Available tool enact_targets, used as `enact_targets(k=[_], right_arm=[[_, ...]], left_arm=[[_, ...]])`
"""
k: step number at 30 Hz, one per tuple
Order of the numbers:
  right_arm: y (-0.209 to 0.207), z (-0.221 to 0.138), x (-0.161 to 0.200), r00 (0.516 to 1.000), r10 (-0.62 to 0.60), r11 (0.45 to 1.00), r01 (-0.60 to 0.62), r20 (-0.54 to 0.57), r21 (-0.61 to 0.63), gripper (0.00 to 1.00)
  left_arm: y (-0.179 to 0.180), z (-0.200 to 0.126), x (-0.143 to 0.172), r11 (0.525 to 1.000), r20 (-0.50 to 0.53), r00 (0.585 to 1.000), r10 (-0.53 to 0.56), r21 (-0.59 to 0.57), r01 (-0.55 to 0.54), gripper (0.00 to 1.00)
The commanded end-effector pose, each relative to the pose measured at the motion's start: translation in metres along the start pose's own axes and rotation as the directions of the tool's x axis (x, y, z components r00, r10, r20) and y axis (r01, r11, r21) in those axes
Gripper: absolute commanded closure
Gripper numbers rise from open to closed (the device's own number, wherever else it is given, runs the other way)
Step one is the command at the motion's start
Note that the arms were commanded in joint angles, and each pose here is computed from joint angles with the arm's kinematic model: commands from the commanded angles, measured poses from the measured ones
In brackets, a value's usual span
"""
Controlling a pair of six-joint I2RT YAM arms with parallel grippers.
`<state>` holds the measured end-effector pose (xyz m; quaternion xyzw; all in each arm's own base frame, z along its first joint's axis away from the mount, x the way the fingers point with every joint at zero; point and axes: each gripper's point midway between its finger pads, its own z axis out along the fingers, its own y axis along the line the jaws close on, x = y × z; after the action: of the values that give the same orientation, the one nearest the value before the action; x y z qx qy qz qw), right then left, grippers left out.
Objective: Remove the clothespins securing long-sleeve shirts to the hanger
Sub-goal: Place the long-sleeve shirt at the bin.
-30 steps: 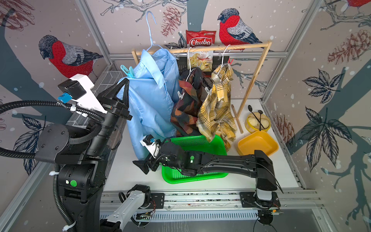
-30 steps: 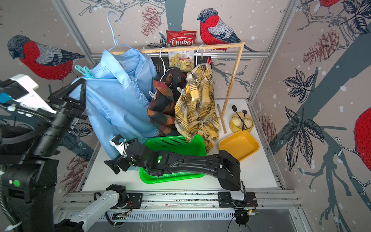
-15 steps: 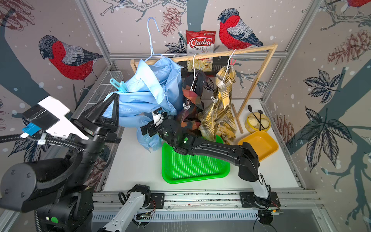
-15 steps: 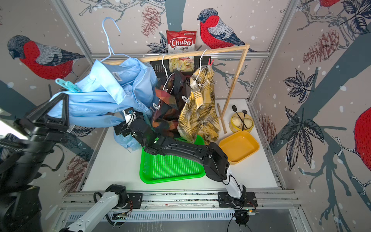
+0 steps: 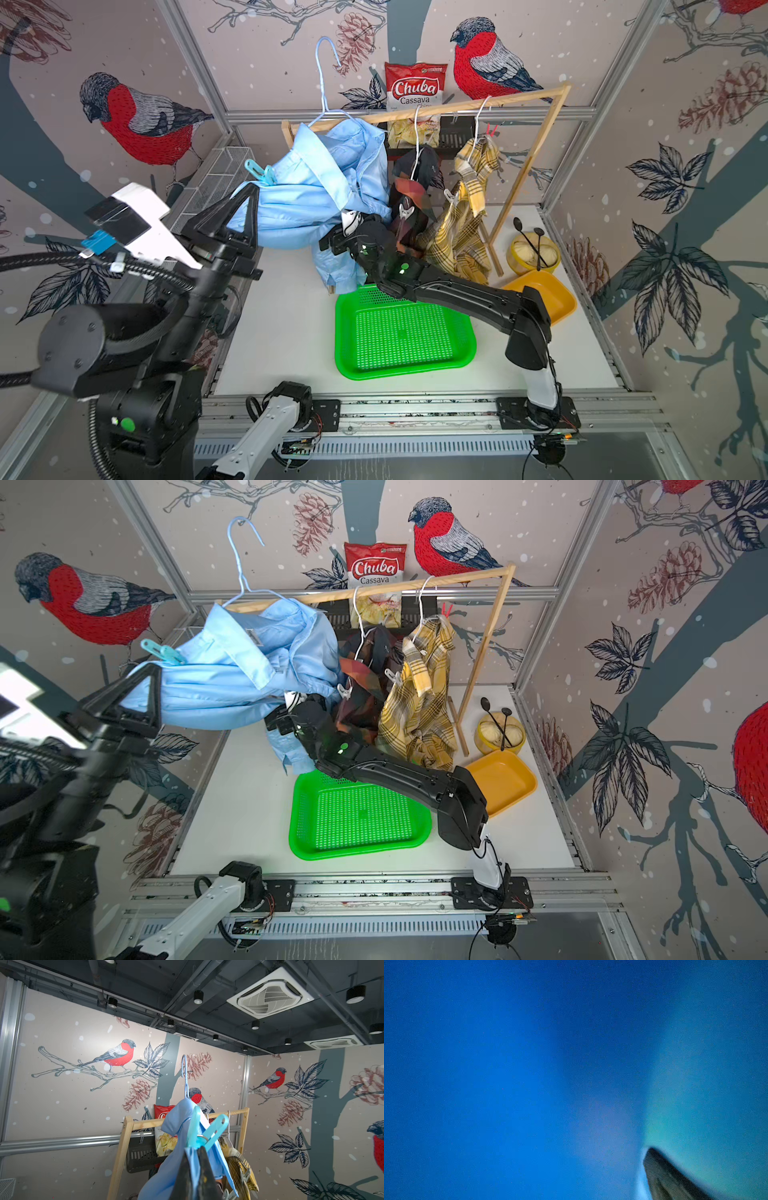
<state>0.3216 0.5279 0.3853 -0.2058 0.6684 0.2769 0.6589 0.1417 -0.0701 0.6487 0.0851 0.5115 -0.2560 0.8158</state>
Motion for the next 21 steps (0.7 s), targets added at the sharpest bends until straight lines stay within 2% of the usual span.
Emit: enact_targets(k=[1, 7, 11, 16, 21], right_arm=[[0.006, -0.003, 0.002, 1.000, 0.024, 0.998, -0.025, -0.012, -0.060, 0.00], [0.005, 0.014, 0.031, 0.997, 0.038, 0.997, -0.042, -0.061, -0.068, 0.00], [0.004, 0.017, 0.040, 0.996, 0.049, 0.996, -0.054, -0.075, -0.068, 0.00], [0.006, 0.018, 0.039, 0.996, 0.053, 0.995, -0.059, -0.073, -0.080, 0.00], [0.019, 0.017, 0.026, 0.997, 0.045, 0.993, -0.051, -0.058, -0.104, 0.00]], left_arm=[[-0.003, -0.004, -0.032, 0.999, 0.139, 0.989, 0.045, -0.007, -0.044, 1.00], [0.012, 0.012, -0.004, 0.999, 0.076, 0.996, 0.035, -0.037, -0.032, 1.00], [0.016, 0.005, 0.003, 0.997, 0.055, 0.998, 0.033, -0.067, -0.029, 1.00], [0.008, -0.024, -0.011, 0.997, 0.083, 0.996, 0.034, -0.076, -0.028, 1.00], [-0.008, -0.047, -0.030, 0.999, 0.102, 0.994, 0.027, -0.038, -0.023, 1.00]])
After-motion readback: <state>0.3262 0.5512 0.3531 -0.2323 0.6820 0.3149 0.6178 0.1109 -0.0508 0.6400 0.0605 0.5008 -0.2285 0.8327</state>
